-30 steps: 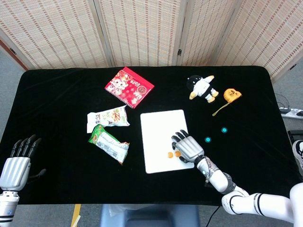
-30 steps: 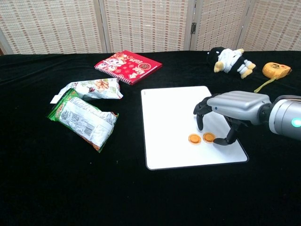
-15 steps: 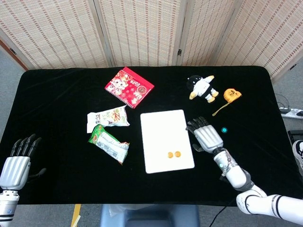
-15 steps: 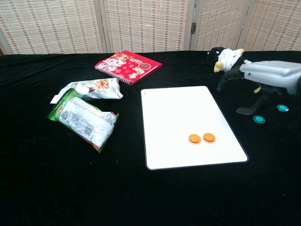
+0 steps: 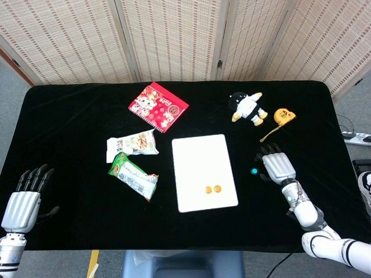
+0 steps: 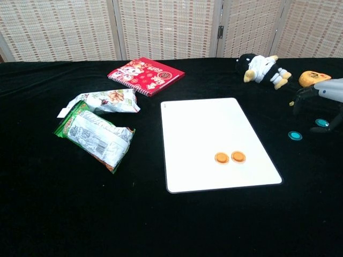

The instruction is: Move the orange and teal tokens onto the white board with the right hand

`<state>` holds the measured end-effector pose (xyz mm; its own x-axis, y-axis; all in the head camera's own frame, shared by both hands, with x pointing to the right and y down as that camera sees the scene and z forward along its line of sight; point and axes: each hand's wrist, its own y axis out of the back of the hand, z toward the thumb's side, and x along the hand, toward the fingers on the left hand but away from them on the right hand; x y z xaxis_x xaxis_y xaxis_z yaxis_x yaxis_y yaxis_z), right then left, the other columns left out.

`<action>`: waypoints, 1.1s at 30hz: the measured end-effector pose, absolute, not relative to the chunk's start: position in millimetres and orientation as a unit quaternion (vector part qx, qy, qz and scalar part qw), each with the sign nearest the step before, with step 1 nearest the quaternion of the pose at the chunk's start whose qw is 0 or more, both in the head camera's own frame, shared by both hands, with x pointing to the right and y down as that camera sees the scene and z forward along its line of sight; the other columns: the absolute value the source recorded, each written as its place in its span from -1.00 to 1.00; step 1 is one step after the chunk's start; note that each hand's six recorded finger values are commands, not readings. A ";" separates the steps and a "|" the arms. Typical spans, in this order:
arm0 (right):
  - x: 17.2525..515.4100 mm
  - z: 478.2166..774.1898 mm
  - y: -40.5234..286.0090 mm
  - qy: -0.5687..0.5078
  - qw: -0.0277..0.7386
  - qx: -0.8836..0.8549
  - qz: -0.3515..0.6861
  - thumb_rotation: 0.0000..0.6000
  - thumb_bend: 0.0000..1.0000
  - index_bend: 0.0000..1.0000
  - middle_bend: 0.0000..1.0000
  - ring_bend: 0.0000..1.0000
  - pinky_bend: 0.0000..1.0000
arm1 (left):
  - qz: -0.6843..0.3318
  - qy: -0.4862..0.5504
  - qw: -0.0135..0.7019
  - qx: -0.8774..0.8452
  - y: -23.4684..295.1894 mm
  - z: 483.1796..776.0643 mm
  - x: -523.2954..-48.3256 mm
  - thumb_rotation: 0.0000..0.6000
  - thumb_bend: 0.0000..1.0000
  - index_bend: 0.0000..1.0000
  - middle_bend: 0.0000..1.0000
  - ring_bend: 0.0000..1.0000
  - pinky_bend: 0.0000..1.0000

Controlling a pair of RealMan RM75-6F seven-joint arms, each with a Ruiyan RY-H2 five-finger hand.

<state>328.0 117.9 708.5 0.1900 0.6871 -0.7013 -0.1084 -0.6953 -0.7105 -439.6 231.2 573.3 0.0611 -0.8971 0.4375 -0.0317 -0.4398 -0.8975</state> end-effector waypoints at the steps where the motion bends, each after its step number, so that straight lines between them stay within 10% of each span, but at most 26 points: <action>1: 328.9 712.1 119.1 -0.205 0.329 -0.696 0.604 1.00 -0.25 -0.26 -0.65 -0.83 -1.00 | -0.575 0.372 0.376 -0.624 231.3 573.2 -439.5 1.00 -0.55 -1.00 -0.97 -0.90 -1.00; 33: 319.9 746.9 123.1 -0.192 0.324 -0.691 0.617 1.00 -0.25 -0.13 -0.63 -0.82 -1.00 | -0.581 0.376 0.372 -0.619 233.0 573.8 -446.2 1.00 -0.55 -1.00 -0.97 -0.90 -1.00</action>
<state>319.9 123.1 746.9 0.1646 0.6652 -0.7283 -0.1343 -0.7164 -0.6847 -446.2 233.0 573.8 0.0430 -0.8972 0.4396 -0.0327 -0.4410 -0.8969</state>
